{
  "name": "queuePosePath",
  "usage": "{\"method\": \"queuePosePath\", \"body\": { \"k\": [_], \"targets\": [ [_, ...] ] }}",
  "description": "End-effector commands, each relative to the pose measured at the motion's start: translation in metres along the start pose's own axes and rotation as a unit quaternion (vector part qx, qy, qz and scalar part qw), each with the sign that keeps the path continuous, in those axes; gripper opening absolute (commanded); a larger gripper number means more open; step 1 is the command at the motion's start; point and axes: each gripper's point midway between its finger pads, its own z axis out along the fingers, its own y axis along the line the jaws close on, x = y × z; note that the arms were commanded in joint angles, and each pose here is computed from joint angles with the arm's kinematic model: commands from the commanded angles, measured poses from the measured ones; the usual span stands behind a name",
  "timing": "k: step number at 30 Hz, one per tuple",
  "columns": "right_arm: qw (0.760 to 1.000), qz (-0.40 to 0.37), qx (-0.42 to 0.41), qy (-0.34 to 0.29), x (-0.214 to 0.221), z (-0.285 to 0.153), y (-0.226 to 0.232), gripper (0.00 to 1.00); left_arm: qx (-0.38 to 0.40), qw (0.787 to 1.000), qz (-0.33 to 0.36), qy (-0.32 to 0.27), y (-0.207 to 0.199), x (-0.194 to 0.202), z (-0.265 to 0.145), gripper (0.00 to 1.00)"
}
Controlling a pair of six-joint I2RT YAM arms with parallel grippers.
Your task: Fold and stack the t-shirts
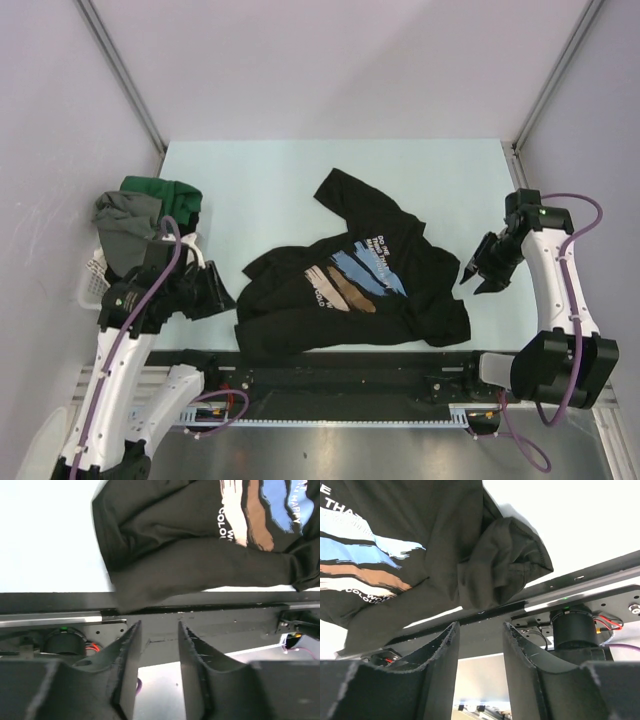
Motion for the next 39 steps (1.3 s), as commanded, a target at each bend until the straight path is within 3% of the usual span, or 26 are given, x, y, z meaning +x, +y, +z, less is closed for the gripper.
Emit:
{"method": "queuePosePath", "body": {
  "k": [1, 5, 9, 16, 28, 39],
  "targets": [
    [0.999, 0.013, 0.008, 0.033, 0.012, -0.010, -0.003, 0.45, 0.004, 0.999, 0.033, -0.041, -0.010, -0.031, -0.014, 0.43],
    [1.000, 0.016, -0.018, -0.019, -0.022, -0.010, 0.016, 0.47, 0.005, 0.993, 0.047, -0.108, -0.020, -0.072, -0.011, 0.46],
    [0.996, -0.004, -0.049, -0.072, -0.054, -0.008, 0.048, 0.48, 0.031, 0.984, 0.008, -0.173, -0.035, -0.108, 0.004, 0.46],
    [0.975, -0.093, -0.085, -0.181, -0.133, 0.007, 0.111, 0.47, 0.033, 0.979, -0.039, -0.197, -0.039, -0.134, 0.036, 0.46],
    [0.958, -0.180, -0.113, -0.193, -0.231, 0.065, 0.178, 0.47, 0.063, 0.965, -0.022, -0.254, -0.054, -0.165, 0.034, 0.47],
    [0.964, -0.184, -0.133, -0.137, -0.225, 0.109, 0.185, 0.45, 0.084, 0.967, -0.024, -0.241, -0.076, -0.178, 0.041, 0.43]
  ]
}}
